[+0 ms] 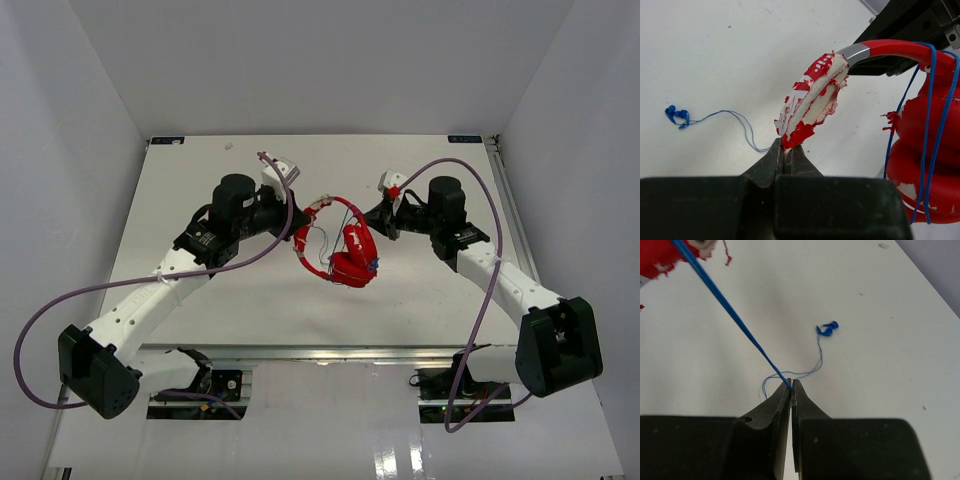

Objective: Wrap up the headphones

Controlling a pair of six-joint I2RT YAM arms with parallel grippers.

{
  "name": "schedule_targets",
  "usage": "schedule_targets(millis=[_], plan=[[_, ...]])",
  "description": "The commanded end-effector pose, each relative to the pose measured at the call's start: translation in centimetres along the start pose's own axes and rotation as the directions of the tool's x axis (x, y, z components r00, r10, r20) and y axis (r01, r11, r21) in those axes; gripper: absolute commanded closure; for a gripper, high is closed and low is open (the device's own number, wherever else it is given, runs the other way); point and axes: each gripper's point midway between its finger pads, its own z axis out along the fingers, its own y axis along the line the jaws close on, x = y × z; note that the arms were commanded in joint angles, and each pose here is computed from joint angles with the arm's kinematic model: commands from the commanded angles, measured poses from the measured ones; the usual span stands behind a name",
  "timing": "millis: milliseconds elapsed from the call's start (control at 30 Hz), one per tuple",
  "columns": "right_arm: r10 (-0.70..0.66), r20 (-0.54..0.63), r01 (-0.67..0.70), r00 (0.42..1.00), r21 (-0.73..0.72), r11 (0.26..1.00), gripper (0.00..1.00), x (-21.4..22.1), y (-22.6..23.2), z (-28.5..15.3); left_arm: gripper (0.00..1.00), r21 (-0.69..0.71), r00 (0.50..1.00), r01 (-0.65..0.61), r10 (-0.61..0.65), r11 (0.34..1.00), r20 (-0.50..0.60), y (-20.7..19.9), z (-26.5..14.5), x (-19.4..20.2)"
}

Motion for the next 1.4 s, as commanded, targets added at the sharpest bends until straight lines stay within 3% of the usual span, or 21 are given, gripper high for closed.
schedule_targets(millis=[0,267,733,1100,1267,1367], plan=[[0.109,0.166,-0.067,0.980,-0.238,0.969,0.91,-2.7,3.3,0.6,1.00,0.173,0.979,0.036,-0.069,0.984,0.191,-4.8,-2.3,-8.8],[0.312,0.207,-0.223,0.927,-0.363,0.905,0.86,-4.3,2.9,2.6,1.00,0.234,0.967,0.084,-0.136,0.969,0.214,-6.9,-3.2,-13.9],[0.357,0.278,-0.224,0.892,-0.416,0.882,0.62,-3.7,4.0,4.5,1.00,0.297,0.920,0.182,-0.269,0.937,0.285,-8.2,-3.4,-19.3],[0.361,0.244,-0.234,0.900,-0.429,0.873,0.63,-1.8,5.7,4.8,1.00,0.246,0.833,0.252,-0.340,0.936,0.437,-7.0,-4.7,-24.2],[0.348,0.252,-0.219,0.903,-0.429,0.877,0.66,-1.8,5.8,4.7,1.00,0.243,0.819,0.279,-0.362,0.929,0.445,-6.8,-4.7,-24.7],[0.295,0.258,-0.169,0.920,-0.419,0.892,0.63,-1.7,6.0,4.5,1.00,0.233,0.820,0.281,-0.360,0.931,0.446,-6.6,-4.7,-24.7]])
